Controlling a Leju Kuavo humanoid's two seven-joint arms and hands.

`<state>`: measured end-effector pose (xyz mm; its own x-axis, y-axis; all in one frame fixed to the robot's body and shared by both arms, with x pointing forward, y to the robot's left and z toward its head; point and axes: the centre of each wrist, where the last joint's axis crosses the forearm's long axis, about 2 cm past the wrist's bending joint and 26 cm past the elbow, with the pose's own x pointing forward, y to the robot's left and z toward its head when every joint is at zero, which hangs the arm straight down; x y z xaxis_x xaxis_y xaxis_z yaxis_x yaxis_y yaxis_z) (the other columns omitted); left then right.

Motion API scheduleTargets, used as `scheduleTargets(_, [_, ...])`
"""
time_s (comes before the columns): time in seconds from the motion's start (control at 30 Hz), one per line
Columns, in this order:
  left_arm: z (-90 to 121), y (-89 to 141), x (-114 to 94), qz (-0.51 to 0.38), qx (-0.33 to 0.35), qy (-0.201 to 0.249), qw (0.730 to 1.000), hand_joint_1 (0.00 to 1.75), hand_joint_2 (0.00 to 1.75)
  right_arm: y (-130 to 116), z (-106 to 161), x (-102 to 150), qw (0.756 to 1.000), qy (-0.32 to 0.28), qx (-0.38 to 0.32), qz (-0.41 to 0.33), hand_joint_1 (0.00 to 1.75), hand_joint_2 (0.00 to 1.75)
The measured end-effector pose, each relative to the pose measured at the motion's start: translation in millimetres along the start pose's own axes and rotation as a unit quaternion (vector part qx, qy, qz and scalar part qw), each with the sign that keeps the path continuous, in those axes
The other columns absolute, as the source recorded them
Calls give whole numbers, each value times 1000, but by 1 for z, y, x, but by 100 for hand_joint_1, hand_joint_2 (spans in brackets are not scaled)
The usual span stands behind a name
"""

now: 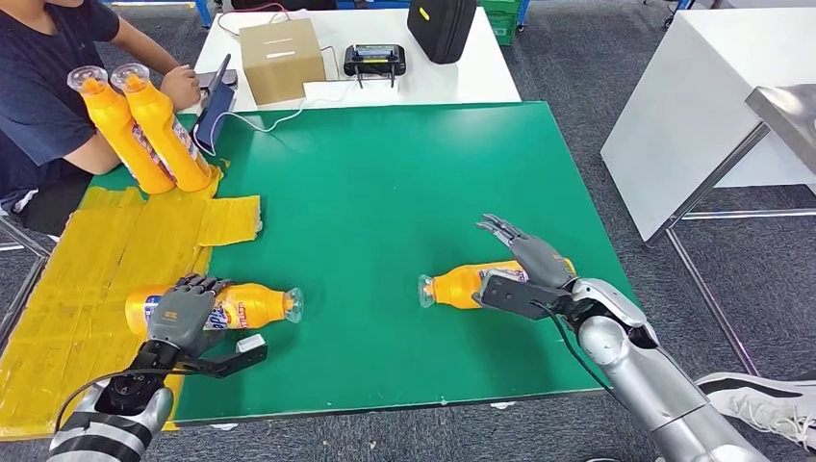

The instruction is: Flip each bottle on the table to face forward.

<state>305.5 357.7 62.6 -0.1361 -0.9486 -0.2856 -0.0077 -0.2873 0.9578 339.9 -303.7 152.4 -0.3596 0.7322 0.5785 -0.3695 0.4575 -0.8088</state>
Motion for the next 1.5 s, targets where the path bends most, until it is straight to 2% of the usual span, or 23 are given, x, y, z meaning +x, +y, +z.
scheduleTargets(0.13, [-5, -4, -9, -7, -17, 14, 1000, 0, 0, -5, 5, -7, 1000, 9, 1, 8, 0, 175])
scheduleTargets(0.57, [-8, -5, -22, 24, -7, -13, 1000, 0, 0, -19, 21, -41, 996, 66, 51, 34, 0, 175])
scheduleTargets(0.7, [-9, -2, -24, 100, 20, -27, 994, 0, 0, -20, 22, -52, 993, 86, 61, 47, 0, 175])
scheduleTargets(0.83, [-9, 5, -20, 201, 52, -43, 977, 0, 0, -19, 26, -68, 988, 111, 63, 88, 0, 175])
scheduleTargets(1.0, [-9, 10, -12, 240, 62, -56, 967, 0, 0, -14, 23, -80, 980, 135, 67, 128, 0, 175])
scheduleTargets(1.23, [-20, 19, -4, 300, 77, -81, 947, 0, 0, -7, 15, -99, 971, 167, 108, 134, 1, 175])
scheduleTargets(1.37, [-27, 24, -1, 338, 89, -97, 932, 0, 0, -6, 13, -106, 962, 179, 145, 145, 175, 175])
scheduleTargets(1.5, [-40, 34, 3, 377, 108, -113, 913, 0, 0, 1, 11, -112, 952, 183, 181, 164, 175, 175])
